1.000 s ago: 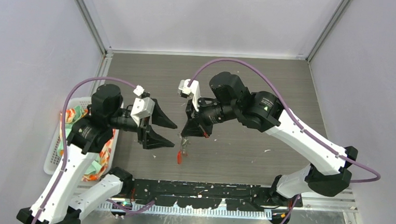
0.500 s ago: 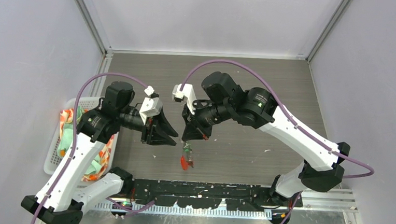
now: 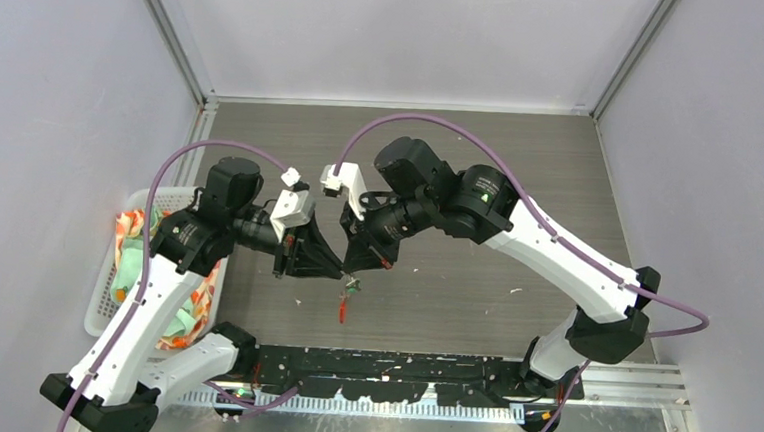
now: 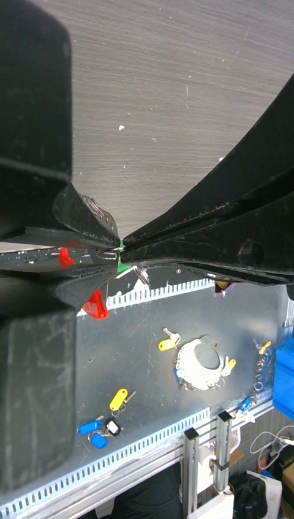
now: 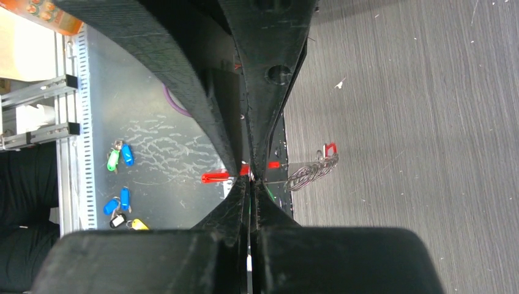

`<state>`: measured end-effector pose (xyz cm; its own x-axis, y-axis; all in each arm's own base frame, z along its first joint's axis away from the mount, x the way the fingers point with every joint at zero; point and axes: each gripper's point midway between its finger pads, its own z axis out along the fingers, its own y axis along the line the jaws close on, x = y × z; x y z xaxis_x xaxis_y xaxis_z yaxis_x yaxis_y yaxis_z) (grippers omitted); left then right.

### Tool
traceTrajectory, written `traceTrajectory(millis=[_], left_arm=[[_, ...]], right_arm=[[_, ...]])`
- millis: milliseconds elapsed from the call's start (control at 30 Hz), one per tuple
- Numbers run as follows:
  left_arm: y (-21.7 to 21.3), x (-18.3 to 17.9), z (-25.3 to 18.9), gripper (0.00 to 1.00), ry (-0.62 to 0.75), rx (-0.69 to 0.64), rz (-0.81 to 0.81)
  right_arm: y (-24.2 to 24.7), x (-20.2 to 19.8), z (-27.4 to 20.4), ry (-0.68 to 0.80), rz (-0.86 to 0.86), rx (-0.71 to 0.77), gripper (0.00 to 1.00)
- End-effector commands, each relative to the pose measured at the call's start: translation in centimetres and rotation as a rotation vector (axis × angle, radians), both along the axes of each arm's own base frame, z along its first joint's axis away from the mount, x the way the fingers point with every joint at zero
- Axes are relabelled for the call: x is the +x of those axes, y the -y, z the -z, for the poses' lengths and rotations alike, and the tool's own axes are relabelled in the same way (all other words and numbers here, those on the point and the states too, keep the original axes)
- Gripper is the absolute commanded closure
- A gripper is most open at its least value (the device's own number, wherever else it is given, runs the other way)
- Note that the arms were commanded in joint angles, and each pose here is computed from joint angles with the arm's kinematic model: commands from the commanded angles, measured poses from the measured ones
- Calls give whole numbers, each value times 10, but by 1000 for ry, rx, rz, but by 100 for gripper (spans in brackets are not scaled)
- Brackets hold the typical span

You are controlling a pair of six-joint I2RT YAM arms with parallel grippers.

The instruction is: Put the keys on the keyring

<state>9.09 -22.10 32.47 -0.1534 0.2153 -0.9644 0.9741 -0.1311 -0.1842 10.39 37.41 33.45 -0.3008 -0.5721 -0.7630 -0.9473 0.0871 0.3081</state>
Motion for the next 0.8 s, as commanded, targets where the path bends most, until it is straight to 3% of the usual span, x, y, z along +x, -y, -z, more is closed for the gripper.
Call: traceTrajectory(millis=[0,167,333,467,633,767], left_arm=[[0,-4,-11,86,74,-29,20],[1,9,-5,99,105,20,-34],[1,13,-7,100,94,36,-51],[4,14,-11,100,44,5,-83],[9,17,-22,100,-36,-105,-177],[11,21,-39,100,-81,-194,-242]], right_arm=[[-4,-4,-25,22,-18,71,99],[-6,-4,-22,12,-24,55,99],[-8,-4,-21,7,-21,49,99],[-8,4,-29,37,26,77,82],[14,28,-64,169,231,206,40],[42,35,-85,235,365,338,32]])
